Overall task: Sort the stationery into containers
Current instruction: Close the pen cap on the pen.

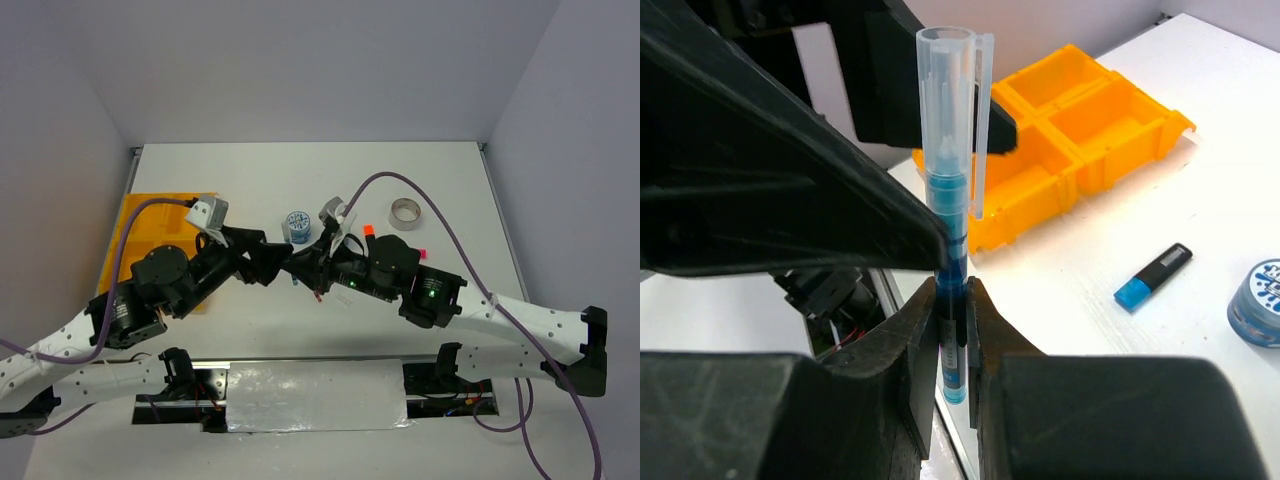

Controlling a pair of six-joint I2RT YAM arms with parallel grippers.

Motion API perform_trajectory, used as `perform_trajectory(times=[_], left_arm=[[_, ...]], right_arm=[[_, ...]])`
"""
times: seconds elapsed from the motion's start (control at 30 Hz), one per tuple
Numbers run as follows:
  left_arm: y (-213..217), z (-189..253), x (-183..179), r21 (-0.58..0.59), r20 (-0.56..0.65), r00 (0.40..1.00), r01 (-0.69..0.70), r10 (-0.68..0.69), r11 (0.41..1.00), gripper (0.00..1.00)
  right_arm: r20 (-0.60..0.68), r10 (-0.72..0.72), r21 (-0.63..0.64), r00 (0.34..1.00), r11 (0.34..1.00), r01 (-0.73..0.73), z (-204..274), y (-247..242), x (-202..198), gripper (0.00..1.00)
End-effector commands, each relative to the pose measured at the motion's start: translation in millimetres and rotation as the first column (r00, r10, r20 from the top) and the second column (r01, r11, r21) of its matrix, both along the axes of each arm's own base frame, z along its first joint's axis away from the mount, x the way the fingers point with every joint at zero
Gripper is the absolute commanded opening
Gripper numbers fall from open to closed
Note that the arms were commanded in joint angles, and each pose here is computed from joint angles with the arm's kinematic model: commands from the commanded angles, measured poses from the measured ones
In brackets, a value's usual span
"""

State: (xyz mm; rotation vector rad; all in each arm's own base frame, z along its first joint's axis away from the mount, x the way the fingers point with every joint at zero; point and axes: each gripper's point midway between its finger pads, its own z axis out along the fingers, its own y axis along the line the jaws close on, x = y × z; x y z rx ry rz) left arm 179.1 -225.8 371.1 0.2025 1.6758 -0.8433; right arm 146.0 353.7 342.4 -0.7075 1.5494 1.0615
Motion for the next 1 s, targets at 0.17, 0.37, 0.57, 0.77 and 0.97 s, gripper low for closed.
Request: perform_trajectory(times=[0.17,0.37,0.57,0.77,0.97], left_arm=[[10,56,2,-0.111,0.114,0.993,-0.022,0.035,0.994,0.82],[4,64,6,-0.1,0.125,0.991,-0.026,0.038,0.995,0.76],[2,57,10,-0.081,0.116,0.992,-0.039,0.048,0.996,0.65],[-3,45,11,-0.055,0.098,0.994,-0.032,0.037,0.998,0.59],[-6,35,9,-0.048,0.084,0.996,-0.018,0.022,0.999,0.53]], right_arm=[[-0.013,-0.015,0.015,1.0,1.0,0.016,5,8,1,0.0],[-0.019,-0.013,0.008,1.0,1.0,0.013,3,11,-1,0.0],[-0.013,-0.002,0.01,1.0,1.0,0.002,6,10,-4,0.0],[-0.013,-0.012,0.01,1.0,1.0,0.012,7,9,-3,0.0],[-0.024,-0.039,0.004,0.999,0.999,0.039,6,9,1,0.0]])
